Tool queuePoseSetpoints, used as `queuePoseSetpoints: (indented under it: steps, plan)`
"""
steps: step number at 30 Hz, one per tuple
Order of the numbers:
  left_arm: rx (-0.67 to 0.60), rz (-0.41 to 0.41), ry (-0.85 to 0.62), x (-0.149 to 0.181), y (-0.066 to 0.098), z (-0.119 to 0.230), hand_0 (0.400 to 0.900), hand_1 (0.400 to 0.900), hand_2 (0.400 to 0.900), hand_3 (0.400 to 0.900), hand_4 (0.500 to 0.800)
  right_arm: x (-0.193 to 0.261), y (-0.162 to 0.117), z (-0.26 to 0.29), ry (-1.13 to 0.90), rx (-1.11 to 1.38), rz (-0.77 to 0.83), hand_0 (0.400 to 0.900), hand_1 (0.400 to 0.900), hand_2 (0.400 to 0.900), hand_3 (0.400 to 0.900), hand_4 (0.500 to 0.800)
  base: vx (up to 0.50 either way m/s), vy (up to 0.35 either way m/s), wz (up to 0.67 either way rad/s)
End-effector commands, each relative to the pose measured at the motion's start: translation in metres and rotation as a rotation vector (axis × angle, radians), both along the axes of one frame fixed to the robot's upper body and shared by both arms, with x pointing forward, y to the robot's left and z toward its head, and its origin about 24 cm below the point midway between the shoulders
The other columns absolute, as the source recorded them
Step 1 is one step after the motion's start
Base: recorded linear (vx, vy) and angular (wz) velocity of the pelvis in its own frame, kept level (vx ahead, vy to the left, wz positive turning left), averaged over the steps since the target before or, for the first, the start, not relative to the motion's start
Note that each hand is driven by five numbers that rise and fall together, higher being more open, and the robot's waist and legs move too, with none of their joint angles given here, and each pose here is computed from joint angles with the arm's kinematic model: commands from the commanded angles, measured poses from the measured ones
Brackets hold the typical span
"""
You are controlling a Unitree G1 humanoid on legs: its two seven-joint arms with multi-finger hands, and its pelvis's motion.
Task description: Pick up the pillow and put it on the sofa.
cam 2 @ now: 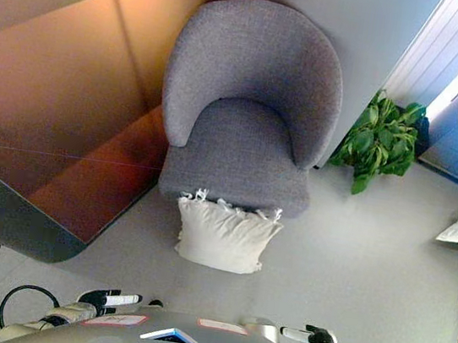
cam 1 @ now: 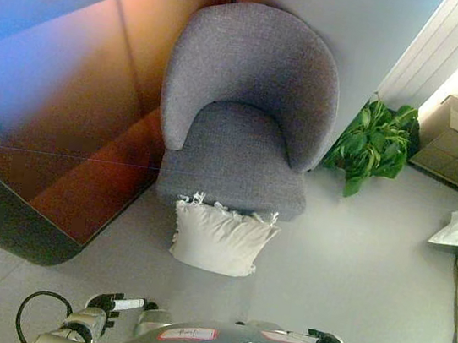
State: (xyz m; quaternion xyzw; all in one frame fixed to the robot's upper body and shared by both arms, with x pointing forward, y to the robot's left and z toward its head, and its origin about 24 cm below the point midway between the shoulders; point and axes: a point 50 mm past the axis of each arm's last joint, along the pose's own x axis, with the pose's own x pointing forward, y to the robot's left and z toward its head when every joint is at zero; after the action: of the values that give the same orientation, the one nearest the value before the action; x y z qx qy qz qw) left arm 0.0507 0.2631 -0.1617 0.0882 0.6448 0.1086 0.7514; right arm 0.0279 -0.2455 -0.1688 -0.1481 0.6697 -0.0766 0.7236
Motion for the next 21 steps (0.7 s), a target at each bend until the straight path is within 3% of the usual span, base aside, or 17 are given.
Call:
queuePoseSetpoints:
  steps: [1,9,17,21]
  plan:
    - [0.021,-0.067,-0.129,0.049,0.0,0.008,0.9,0.9,0.9,0.9,0.8,0.035,-0.01,0.006,-0.075,-0.05,-0.027,0.9,0.9,0.9,0.9,0.8,0.05,-0.201,0.06]
    - [0.038,-0.028,-0.171,0.044,0.001,0.008,0.9,0.9,0.9,0.9,0.8,0.036,-0.027,0.011,-0.084,-0.067,0.011,0.9,0.9,0.9,0.9,0.8,0.232,-0.031,0.01]
    - [0.043,0.018,-0.124,0.025,-0.003,0.003,0.9,0.9,0.9,0.9,0.8,0.046,-0.036,0.017,-0.143,-0.05,0.044,0.9,0.9,0.9,0.9,0.8,0.562,0.279,-0.07]
    - [0.079,-0.002,-0.103,0.02,0.013,0.007,0.9,0.9,0.9,0.9,0.8,0.052,-0.024,0.014,-0.149,-0.001,0.048,0.9,0.9,0.9,0.9,0.8,0.638,0.27,-0.1]
